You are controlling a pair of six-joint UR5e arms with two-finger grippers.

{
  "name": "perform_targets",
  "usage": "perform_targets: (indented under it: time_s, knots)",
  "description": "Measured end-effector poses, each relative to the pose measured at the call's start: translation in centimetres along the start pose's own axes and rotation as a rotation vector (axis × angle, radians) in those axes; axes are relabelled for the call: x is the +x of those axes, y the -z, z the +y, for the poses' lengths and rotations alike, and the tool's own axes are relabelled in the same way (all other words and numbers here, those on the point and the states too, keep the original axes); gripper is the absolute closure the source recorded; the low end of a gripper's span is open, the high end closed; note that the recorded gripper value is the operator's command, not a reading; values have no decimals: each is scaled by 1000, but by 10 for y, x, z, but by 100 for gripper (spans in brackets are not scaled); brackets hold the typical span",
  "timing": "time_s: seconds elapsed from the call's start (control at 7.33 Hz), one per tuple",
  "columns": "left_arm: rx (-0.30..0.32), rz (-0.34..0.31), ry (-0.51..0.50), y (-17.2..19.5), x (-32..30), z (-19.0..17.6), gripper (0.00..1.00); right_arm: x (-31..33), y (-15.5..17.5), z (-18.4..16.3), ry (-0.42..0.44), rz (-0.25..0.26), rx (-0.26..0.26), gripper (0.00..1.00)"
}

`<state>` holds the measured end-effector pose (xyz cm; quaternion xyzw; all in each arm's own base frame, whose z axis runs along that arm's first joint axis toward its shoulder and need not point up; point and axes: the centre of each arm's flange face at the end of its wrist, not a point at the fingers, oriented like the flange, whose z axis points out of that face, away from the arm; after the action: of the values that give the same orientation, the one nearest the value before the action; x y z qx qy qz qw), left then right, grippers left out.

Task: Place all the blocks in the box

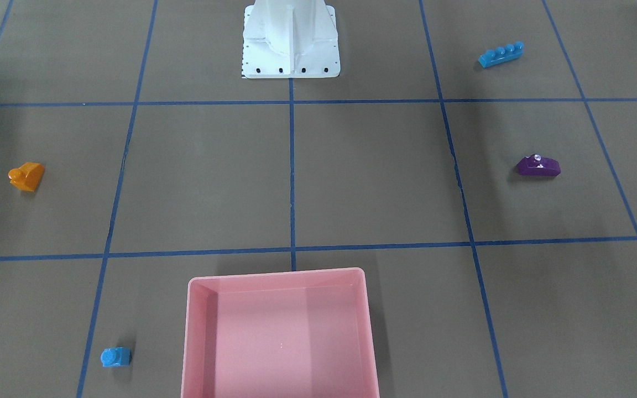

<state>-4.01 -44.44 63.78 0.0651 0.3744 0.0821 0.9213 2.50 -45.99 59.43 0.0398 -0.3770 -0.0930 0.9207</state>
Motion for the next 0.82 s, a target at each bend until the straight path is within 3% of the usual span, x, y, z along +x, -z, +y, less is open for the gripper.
perform_targets:
  time_s: [0.41,0.82]
  knots:
    - [0,0,-2,0,0,-1,0,-37,-38,-11,64,-24,-67,0]
    - [6,1,-11,0,1,-2,0,-88,-93,-21,-21,-52,-75,0]
